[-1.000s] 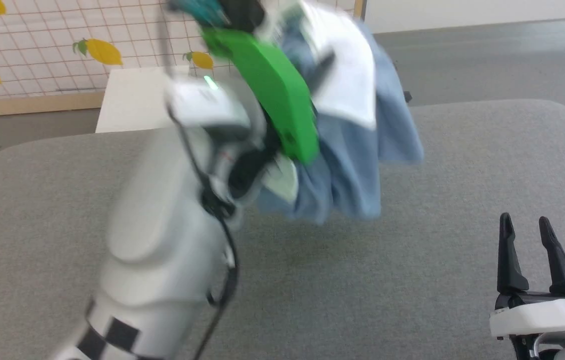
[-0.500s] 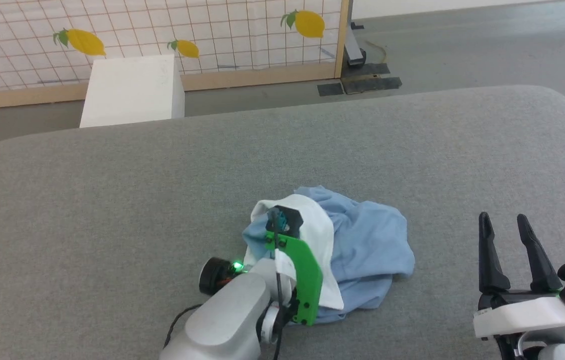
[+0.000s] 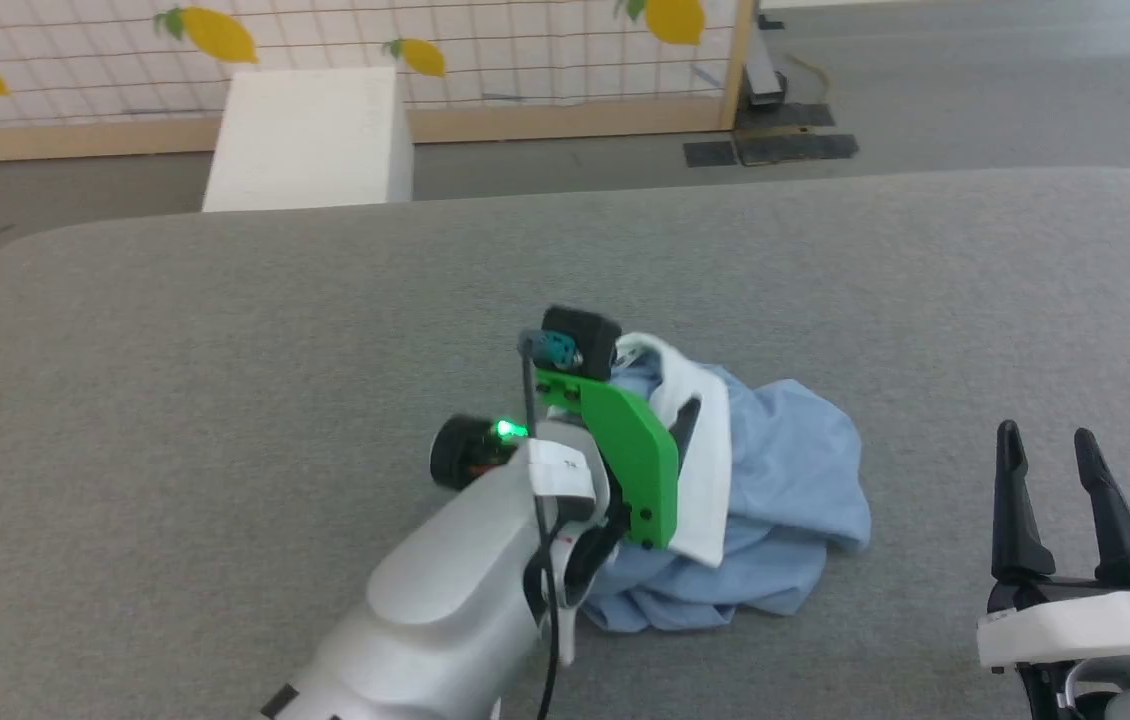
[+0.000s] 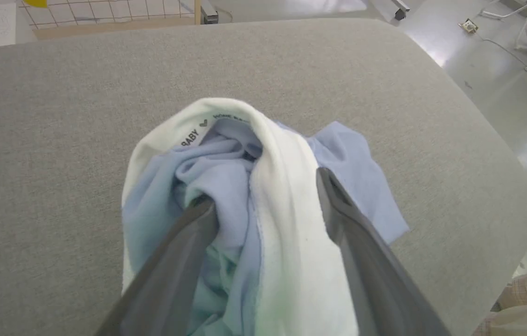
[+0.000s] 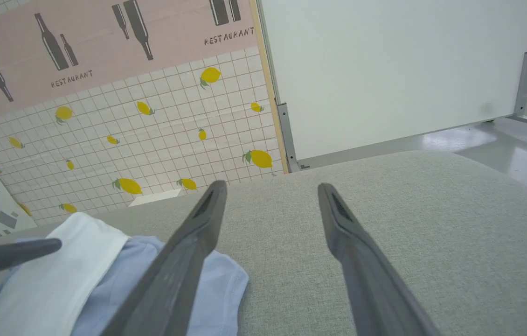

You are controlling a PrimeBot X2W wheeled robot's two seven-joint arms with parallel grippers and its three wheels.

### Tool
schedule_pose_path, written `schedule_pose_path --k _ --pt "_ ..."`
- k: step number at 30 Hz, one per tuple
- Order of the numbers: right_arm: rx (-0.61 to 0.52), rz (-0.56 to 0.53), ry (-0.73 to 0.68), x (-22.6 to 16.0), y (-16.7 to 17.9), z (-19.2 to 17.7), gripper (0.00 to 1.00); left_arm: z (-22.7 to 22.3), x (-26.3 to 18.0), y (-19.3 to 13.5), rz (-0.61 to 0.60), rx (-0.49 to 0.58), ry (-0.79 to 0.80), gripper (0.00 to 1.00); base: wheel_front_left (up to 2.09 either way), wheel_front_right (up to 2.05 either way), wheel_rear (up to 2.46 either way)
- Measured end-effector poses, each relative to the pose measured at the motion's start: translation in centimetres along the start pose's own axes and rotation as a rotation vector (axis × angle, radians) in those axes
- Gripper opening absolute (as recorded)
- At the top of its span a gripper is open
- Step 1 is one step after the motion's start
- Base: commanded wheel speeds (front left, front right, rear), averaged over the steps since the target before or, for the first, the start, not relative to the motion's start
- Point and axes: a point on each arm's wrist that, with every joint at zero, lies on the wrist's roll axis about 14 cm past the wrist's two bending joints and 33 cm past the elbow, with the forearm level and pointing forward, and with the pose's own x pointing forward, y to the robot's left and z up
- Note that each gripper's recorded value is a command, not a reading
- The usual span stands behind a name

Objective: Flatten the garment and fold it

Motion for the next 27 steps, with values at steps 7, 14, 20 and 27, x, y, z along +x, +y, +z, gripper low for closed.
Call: schedule_pose_path --k 7,14,20,27 --pt "0.011 0.051 -0.003 0.8 1.7 -0.1 1.0 8.5 -6.3 4.5 0.127 -0.038 -0.42 1.0 0.0 0.0 0.0" --pt "0.014 0.099 -0.016 1.0 3.3 0.3 1.0 9.2 -14.8 7.3 0.271 -0.04 -0.773 1.0 0.0 0.0 0.0" --pt "0.018 0.145 -0.02 1.0 4.8 0.4 1.0 7.4 -21.9 10.8 0.507 0.049 -0.9 1.0 0.0 0.0 0.0" --pt "0.02 0.157 0.008 0.0 5.1 -0.4 1.0 1.7 -22.3 11.3 0.556 0.02 -0.786 1.0 0.0 0.0 0.0"
